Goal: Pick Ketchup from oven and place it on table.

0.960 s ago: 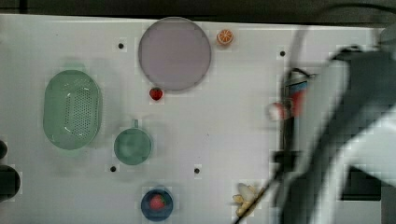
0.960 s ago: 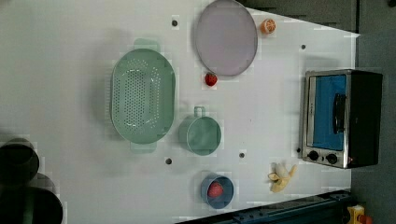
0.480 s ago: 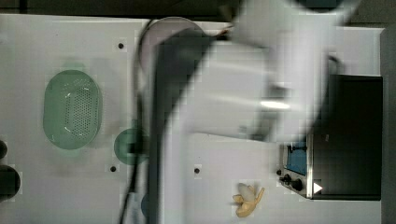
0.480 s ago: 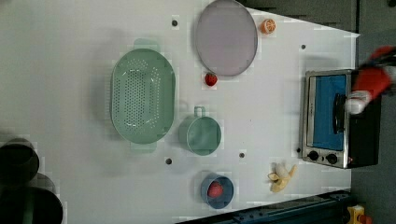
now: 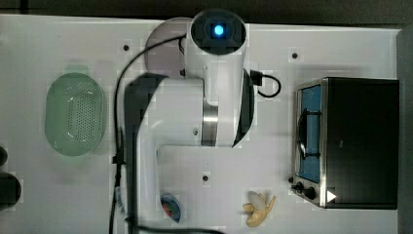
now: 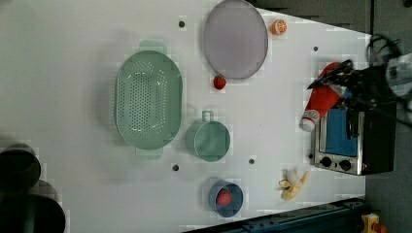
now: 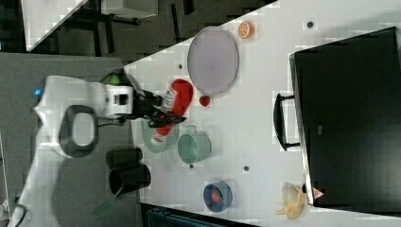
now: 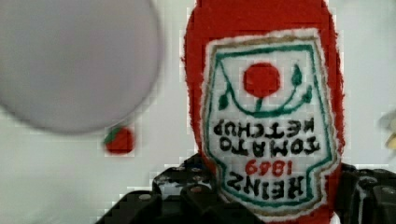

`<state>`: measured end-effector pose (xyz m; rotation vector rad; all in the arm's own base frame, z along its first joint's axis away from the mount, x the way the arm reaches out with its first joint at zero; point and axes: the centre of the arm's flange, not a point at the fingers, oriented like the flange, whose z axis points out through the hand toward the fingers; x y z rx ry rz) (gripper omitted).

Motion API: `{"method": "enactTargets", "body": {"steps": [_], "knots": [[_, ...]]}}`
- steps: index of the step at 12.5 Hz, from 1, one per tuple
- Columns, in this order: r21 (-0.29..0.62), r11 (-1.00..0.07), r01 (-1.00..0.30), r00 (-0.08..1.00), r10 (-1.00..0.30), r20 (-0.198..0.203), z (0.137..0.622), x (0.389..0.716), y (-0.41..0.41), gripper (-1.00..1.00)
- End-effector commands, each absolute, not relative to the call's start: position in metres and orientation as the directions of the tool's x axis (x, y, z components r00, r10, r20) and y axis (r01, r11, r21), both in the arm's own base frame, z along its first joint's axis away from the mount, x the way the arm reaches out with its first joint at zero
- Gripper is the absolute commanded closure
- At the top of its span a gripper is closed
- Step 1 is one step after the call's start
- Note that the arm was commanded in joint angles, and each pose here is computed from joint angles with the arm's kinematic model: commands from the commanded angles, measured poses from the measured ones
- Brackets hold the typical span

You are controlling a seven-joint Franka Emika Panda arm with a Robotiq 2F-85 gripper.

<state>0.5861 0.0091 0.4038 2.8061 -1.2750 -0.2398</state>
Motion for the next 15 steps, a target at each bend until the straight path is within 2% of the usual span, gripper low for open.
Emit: {"method": "enactTargets", "body": {"steps": [1,6,9,10,13,15], "knots": [[0.076,-0.594,-0.801,0.586,-0.804,-0.100,0.370,0.572,-0.026,-0.27],[0.082,-0.582,-0.809,0.576,-0.813,-0.082,0.282,0.535,-0.030,-0.27],[0.069,-0.579,-0.812,0.577,-0.815,-0.051,0.248,0.527,-0.031,-0.27],[0.067,-0.579,-0.813,0.577,-0.816,-0.043,0.238,0.526,-0.032,-0.34],[0.066,-0.572,-0.817,0.572,-0.820,-0.034,0.227,0.530,-0.030,-1.00],[0.020,-0.569,-0.822,0.569,-0.822,-0.008,0.255,0.540,-0.028,-1.00]]}}
